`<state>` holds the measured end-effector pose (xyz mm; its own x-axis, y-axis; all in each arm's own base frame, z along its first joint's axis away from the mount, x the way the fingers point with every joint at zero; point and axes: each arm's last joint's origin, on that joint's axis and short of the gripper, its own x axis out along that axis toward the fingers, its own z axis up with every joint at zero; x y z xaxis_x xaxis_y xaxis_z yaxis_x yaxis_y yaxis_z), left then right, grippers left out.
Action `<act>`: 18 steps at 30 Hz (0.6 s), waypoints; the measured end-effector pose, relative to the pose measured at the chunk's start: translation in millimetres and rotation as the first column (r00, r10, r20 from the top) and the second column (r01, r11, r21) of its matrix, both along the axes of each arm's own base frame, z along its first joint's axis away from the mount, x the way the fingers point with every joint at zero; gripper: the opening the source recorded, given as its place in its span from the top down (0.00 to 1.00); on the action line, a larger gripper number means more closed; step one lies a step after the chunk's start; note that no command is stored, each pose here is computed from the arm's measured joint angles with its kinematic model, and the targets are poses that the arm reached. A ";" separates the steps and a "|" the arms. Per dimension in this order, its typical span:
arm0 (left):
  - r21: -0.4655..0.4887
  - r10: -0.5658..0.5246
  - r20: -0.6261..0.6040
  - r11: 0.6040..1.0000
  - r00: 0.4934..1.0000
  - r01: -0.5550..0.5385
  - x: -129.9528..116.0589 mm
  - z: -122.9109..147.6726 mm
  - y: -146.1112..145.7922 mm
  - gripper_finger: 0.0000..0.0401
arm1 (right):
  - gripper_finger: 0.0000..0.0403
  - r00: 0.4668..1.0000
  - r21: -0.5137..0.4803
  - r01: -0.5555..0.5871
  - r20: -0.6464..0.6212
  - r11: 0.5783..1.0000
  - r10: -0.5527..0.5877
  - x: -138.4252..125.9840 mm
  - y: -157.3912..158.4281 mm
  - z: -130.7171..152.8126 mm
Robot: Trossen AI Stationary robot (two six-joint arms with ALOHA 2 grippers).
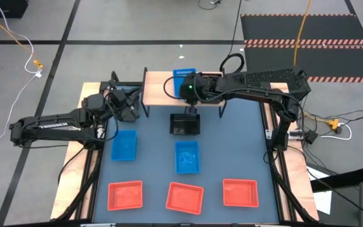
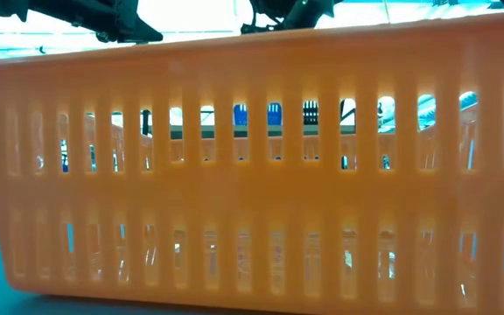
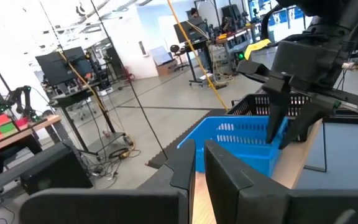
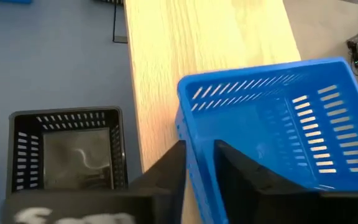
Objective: Stack baskets on shelf by color
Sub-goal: Put the right blue basket on the shelf, then put the right orange basket on the shelf
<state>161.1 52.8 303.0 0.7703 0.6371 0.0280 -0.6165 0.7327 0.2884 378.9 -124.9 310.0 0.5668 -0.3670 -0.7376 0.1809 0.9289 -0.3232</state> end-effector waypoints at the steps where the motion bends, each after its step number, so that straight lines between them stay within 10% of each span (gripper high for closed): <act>1: 0.000 0.000 0.000 1.000 1.000 0.000 0.0 0.0 0.0 0.91 | 0.77 1.000 -0.001 -0.001 -0.001 1.000 0.001 0.0 -0.1 0.0; 18: 0.008 0.000 -0.006 1.000 1.000 0.000 -0.1 0.2 0.0 0.91 | 0.64 0.993 0.096 -0.095 0.072 0.991 0.088 1.0 14.4 8.4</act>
<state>161.0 52.8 303.2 0.7703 0.6371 0.0286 -0.6150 0.7302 0.2976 379.9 -110.5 318.4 0.6442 -0.2385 -0.7267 0.1116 0.9693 -0.2192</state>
